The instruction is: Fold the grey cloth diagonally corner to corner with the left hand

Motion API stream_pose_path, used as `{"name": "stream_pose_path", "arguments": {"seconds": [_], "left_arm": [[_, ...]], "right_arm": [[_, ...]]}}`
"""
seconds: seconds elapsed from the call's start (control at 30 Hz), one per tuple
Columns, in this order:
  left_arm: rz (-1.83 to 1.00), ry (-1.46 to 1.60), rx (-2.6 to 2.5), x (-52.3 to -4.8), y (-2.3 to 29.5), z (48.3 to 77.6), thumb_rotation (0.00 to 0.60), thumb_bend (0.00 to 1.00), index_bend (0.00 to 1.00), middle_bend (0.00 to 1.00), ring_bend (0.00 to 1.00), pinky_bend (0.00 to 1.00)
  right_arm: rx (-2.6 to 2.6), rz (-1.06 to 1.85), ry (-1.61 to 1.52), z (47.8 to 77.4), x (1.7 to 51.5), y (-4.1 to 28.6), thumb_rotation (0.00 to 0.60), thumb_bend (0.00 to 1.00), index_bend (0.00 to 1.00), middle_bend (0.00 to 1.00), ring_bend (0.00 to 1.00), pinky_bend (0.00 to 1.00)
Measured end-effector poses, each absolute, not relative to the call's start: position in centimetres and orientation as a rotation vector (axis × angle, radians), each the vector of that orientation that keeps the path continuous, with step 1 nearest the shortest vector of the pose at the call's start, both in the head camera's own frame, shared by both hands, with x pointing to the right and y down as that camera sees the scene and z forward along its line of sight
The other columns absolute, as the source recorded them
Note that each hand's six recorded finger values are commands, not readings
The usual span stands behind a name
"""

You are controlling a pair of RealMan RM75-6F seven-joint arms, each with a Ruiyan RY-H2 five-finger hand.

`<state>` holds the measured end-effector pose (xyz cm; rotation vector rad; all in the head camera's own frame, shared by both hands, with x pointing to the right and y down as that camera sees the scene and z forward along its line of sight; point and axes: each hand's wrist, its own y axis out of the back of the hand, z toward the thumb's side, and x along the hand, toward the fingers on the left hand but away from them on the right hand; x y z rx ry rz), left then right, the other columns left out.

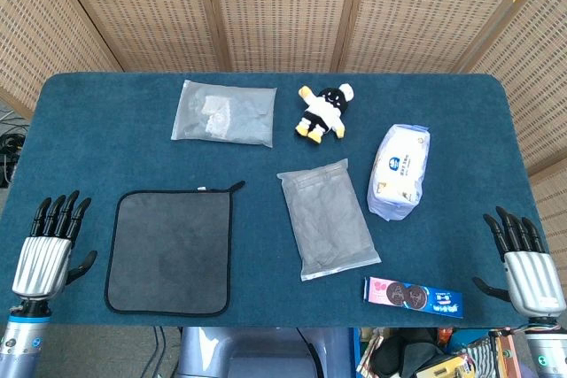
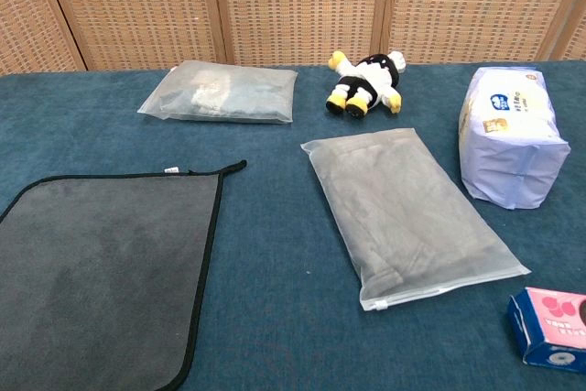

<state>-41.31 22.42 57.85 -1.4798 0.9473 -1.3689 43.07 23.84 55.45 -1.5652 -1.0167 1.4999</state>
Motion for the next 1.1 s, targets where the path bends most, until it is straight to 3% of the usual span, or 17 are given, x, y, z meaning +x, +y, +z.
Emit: {"name": "stream_pose_path", "arguments": {"seconds": [1.1], "left_arm": [[-1.316, 0.905, -1.567, -40.72, 23.23, 58.02, 0.6, 0.27, 0.0, 0.0, 0.0, 0.0]], "right_arm": [[-1.552, 1.511, -1.026, 55.44, 43.34, 23.81, 0.6, 0.0, 0.0, 0.0, 0.0, 0.0]]}}
